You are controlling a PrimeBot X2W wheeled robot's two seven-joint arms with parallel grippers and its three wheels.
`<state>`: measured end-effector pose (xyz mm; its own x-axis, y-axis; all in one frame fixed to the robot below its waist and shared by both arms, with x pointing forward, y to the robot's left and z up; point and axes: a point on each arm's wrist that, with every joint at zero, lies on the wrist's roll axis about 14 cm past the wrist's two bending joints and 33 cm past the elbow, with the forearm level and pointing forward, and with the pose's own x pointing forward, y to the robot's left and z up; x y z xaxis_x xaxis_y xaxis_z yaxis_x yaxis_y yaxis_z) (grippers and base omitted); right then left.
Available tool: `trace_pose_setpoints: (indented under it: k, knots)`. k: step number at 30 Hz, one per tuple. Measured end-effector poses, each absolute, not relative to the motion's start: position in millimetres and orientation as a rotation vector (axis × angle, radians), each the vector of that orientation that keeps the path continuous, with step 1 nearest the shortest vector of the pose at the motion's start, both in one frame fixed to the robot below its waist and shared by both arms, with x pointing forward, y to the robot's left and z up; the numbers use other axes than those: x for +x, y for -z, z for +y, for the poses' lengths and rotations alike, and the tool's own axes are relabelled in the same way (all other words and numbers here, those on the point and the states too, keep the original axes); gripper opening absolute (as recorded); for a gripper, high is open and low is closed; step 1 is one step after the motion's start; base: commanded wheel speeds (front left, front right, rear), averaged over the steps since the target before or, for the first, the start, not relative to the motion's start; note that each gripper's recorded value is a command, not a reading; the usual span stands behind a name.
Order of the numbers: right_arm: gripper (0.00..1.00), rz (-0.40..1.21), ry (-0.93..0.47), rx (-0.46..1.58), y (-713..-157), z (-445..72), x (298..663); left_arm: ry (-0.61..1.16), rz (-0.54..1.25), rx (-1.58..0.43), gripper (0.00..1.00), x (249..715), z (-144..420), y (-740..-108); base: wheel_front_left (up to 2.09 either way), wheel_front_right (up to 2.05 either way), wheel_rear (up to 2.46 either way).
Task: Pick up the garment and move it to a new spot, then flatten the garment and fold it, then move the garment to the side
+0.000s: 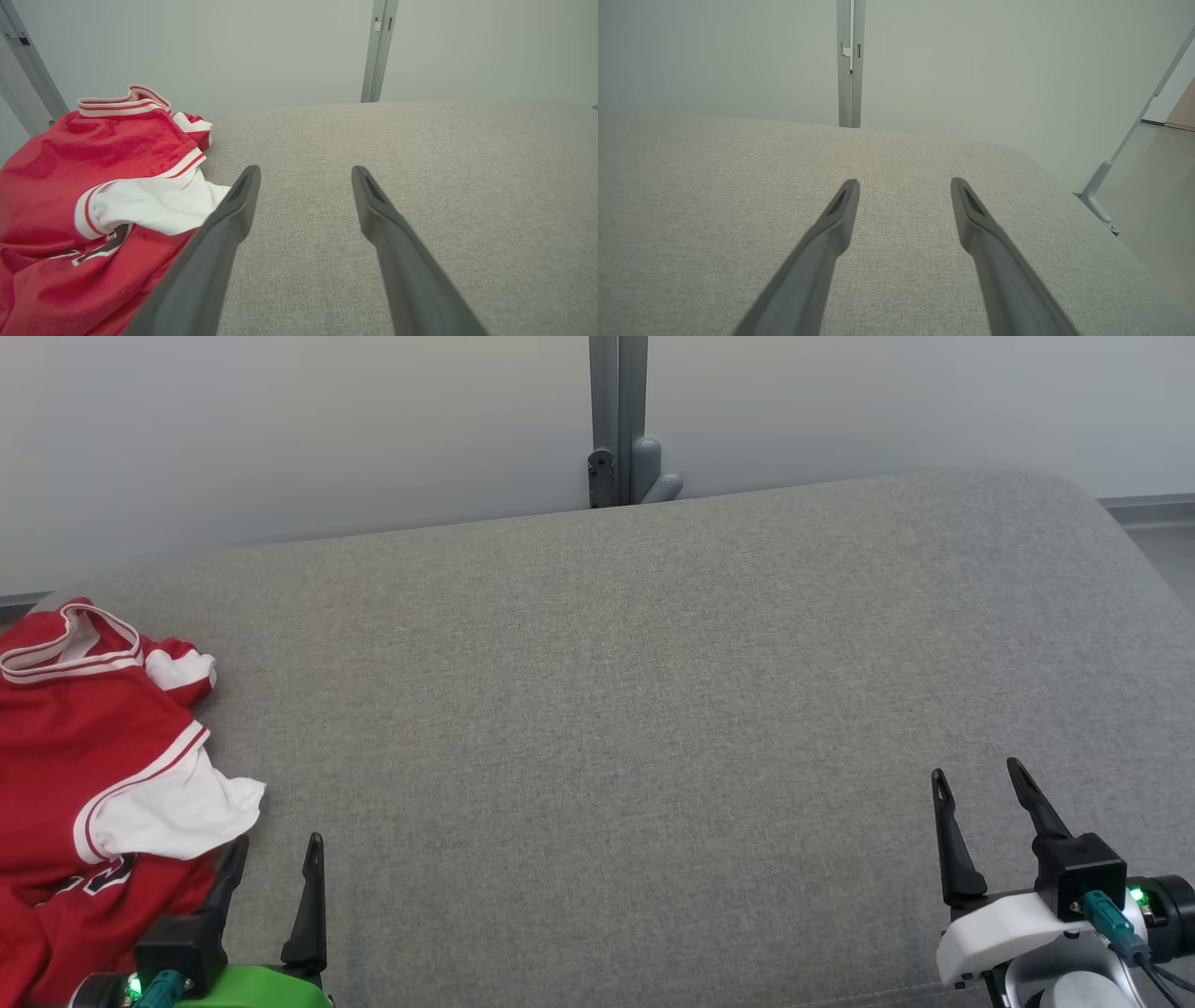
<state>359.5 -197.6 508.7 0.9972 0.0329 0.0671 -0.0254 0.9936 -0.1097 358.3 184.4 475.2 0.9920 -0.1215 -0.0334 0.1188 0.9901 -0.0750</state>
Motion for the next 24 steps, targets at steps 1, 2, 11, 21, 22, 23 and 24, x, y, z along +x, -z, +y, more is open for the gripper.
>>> trace_pose_setpoints:
  k: [1,2,11,21,22,23,24]
  knots:
    - [1.0,-0.068,-0.028,-0.109,-508,-198,359,0.12,0.038,-0.074,1.0,358,185,-475,0.0,0.0,0.0]
    - [1.0,-0.068,-0.028,-0.109,-508,-198,359,0.119,0.039,-0.075,1.0,358,185,-475,0.0,0.0,0.0]
    - [1.0,-0.057,-0.063,-0.098,-504,-187,363,0.088,0.032,-0.08,1.0,351,194,-476,0.0,0.0,0.0]
    - [1.0,-0.056,-0.226,-0.077,-502,-131,381,-0.064,0.024,-0.078,1.0,319,242,-477,0.0,0.0,0.0]
    - [1.0,-0.056,-0.25,-0.074,-502,-123,382,-0.087,0.024,-0.081,1.0,313,249,-476,0.0,0.0,0.0]
    - [1.0,-0.056,-0.273,-0.072,-502,-115,384,-0.11,0.026,-0.083,1.0,308,256,-475,0.0,0.0,0.0]
    - [1.0,-0.057,-0.294,-0.072,-502,-107,385,-0.132,0.028,-0.084,1.0,302,262,-474,0.0,0.0,0.0]
